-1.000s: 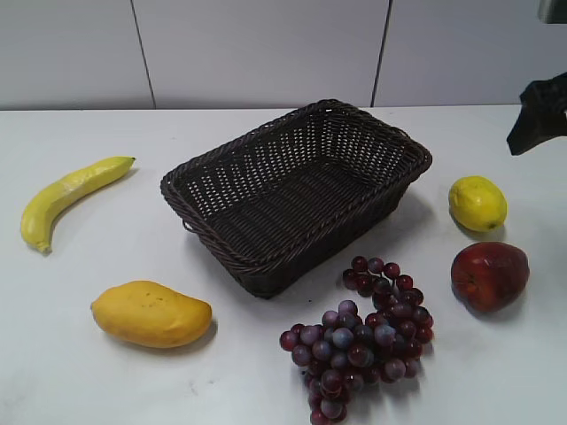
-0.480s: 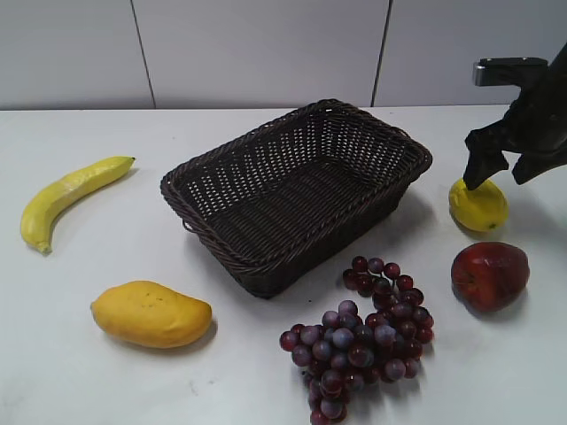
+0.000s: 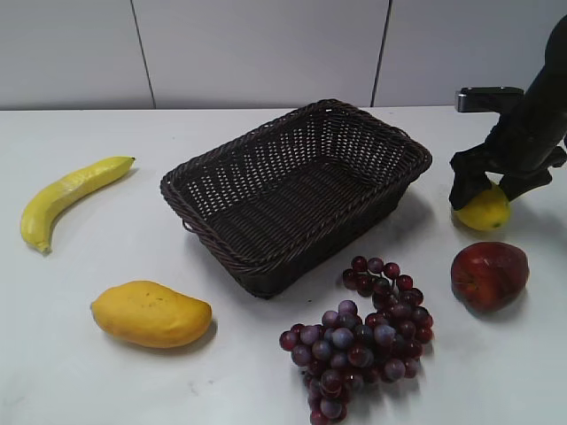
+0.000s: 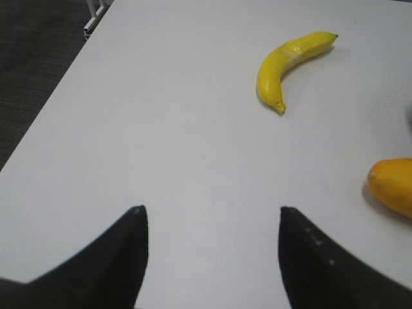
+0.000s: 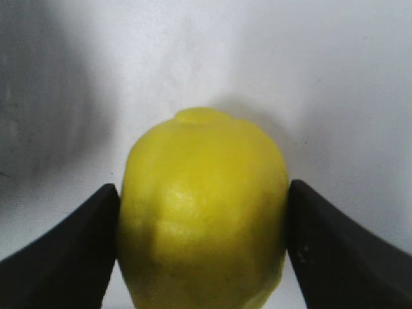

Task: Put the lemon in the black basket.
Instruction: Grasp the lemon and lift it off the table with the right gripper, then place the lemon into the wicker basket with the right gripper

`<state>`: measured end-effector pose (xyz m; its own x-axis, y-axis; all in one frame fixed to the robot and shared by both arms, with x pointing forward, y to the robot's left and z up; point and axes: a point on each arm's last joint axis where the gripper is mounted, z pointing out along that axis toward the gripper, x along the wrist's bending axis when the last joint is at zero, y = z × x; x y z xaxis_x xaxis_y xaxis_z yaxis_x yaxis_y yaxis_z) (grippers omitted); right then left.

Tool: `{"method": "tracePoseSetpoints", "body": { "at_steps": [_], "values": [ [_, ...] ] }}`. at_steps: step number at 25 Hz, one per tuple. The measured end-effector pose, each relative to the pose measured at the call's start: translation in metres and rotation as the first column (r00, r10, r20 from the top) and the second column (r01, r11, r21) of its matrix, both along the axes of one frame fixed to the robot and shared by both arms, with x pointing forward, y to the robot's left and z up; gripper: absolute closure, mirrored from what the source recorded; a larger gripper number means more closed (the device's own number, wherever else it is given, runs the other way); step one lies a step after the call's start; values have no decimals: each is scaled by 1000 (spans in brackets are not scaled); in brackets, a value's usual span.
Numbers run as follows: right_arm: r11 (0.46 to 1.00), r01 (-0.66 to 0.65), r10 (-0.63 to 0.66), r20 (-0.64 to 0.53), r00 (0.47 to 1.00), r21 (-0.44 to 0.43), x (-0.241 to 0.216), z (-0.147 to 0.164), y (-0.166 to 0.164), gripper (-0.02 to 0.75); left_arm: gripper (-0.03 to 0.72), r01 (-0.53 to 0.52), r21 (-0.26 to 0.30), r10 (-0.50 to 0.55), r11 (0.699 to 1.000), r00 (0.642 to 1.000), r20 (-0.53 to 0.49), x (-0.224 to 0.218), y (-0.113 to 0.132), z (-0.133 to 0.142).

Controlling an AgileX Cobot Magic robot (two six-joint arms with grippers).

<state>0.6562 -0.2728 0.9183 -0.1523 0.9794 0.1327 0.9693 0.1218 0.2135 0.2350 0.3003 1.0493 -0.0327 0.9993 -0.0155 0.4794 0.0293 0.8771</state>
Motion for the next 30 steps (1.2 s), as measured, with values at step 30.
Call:
{"method": "tracePoseSetpoints", "body": {
  "at_steps": [30],
  "values": [
    [914,-399,373,222,901,81,9,79,194,186,216,0,0,0,1000,1000,0,0,0,0]
  ]
}}
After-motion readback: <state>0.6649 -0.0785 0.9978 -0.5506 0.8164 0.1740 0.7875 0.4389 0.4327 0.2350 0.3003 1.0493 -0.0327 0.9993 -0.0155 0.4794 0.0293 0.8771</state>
